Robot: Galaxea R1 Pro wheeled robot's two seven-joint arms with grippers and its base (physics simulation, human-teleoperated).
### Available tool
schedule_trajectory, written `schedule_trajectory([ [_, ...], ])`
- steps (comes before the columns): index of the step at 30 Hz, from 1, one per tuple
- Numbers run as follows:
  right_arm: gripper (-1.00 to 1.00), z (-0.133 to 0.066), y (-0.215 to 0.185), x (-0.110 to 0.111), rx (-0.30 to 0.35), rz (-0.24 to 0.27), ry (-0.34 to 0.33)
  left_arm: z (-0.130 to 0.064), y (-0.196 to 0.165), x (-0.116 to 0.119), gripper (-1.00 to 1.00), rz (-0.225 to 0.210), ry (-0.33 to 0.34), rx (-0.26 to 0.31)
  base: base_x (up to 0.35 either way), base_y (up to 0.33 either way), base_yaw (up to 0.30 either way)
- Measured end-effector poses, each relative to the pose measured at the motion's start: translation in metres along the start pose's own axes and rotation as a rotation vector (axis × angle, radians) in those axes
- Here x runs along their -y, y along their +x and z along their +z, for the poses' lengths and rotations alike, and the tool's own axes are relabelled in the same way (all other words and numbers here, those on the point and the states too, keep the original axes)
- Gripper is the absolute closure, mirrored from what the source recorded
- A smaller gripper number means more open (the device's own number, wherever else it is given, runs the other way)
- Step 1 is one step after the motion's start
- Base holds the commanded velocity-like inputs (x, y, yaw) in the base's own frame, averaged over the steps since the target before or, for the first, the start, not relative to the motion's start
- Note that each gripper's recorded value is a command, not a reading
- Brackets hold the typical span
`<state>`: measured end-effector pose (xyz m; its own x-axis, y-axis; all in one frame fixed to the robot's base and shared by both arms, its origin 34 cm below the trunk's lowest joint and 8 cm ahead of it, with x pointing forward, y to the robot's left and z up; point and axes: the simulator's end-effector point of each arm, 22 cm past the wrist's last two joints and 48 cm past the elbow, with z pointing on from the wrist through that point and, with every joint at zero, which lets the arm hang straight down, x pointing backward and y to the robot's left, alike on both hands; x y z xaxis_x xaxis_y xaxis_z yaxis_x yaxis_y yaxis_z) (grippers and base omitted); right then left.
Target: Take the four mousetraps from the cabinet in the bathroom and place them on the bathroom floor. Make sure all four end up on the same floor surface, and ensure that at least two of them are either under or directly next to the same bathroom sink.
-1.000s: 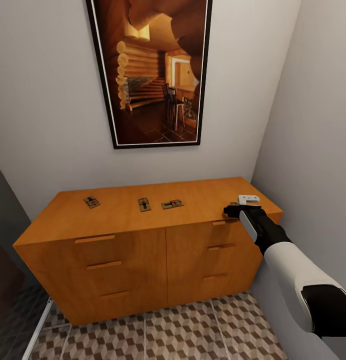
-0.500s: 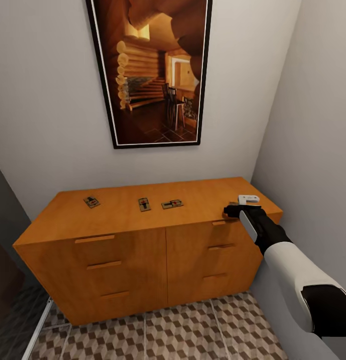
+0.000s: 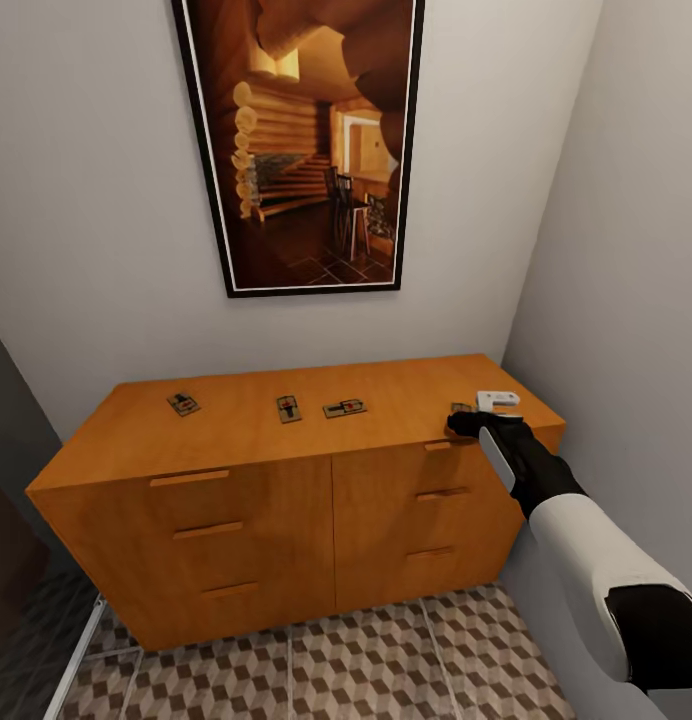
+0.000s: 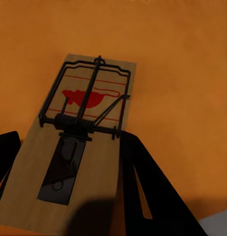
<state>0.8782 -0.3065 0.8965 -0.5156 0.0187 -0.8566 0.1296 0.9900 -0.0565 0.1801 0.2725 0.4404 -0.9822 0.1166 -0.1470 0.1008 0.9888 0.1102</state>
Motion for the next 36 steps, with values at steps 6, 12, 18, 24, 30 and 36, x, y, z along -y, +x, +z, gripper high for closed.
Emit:
schedule_trajectory([
  [6,1.0,-0.001,0.0,0.0,0.003,-0.003,0.002,0.0,0.0,0.0,-1.0,0.0,0.0,0.0,0.0,0.0,0.0],
  [12,1.0,-0.023,-0.024,0.016,-0.037,-0.136,0.088,0.0,0.0,0.0,-1.0,0.001,0.0,0.0,0.0,0.0,0.0],
  [18,1.0,-0.064,-0.097,0.009,0.116,-0.119,0.079,0.0,0.0,0.0,-1.0,0.001,0.0,0.0,0.0,0.0,0.0],
  [24,1.0,-0.065,-0.098,0.008,0.116,-0.119,0.079,0.0,0.0,0.0,-1.0,0.001,0.001,0.0,0.0,0.0,0.0],
  [30,1.0,-0.065,-0.098,0.008,0.116,-0.12,0.078,0.0,0.0,0.0,-1.0,0.001,0.001,0.0,0.0,0.0,0.0],
  [36,1.0,-0.064,-0.097,0.007,0.114,-0.121,0.077,0.0,0.0,0.0,-1.0,0.001,0.001,0.0,-0.033,0.0,0.0],
])
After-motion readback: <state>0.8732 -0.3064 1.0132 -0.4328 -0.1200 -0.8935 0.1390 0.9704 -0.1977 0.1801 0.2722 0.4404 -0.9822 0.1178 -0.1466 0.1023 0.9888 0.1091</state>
